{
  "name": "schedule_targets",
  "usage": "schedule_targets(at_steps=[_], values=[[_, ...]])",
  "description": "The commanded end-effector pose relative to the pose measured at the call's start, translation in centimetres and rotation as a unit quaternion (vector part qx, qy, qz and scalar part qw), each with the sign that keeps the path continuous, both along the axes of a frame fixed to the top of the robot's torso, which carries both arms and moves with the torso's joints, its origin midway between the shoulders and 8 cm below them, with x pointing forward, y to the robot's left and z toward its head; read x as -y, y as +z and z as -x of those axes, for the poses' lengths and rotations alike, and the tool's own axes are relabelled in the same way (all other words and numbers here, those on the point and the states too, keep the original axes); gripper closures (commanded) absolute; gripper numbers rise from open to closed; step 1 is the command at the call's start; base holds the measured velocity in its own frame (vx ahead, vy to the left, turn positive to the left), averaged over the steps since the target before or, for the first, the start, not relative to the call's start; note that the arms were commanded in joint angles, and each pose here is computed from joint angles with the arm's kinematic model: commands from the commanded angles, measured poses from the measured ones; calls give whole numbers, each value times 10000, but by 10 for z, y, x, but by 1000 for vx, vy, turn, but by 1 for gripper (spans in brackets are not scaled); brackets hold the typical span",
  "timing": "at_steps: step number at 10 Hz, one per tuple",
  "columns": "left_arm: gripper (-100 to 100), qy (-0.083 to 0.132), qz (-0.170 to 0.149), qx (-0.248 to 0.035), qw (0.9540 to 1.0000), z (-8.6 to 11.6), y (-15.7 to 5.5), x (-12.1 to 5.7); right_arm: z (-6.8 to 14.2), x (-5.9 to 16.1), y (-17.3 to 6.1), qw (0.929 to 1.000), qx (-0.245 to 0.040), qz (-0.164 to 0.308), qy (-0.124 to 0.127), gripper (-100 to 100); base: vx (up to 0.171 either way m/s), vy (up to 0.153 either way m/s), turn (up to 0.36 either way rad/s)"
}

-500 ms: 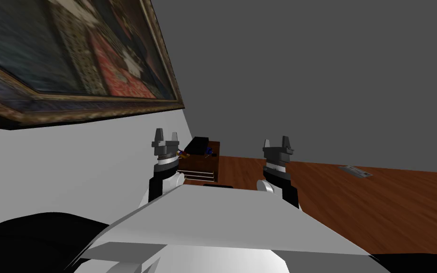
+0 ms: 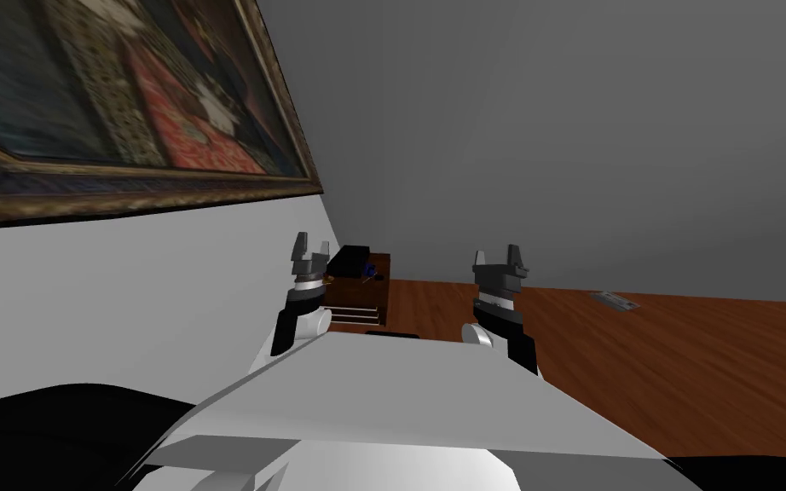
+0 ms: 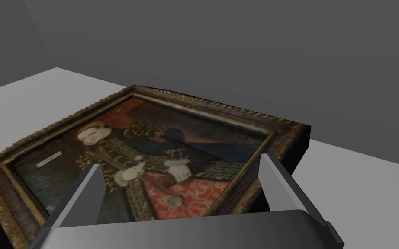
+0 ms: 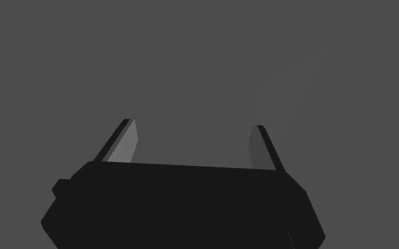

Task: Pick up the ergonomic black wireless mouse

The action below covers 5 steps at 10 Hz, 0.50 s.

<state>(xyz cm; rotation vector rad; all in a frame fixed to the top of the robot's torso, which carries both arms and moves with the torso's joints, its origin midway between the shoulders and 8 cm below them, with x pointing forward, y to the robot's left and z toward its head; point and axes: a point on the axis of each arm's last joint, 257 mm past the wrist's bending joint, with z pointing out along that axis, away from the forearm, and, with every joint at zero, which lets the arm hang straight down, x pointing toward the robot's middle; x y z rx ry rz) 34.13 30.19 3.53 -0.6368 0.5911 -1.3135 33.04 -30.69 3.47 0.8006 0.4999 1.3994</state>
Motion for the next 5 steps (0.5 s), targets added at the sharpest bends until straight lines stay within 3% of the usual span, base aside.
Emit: schedule_targets(at_steps=[1,4,5], values=[[-100,5,-47,-279,9996,-15,-17,-2,0,0,0,10000,0,0,0,0,-38,-141,-55],[-100,34,-85,-867,9962,-49,-53,-8,0,0,0,10000,0,0,0,0,7,-157,-44],[-100,44,-76,-928,9956,-51,-59,-10,0,0,0,10000,0,0,0,0,20,-97,-10]])
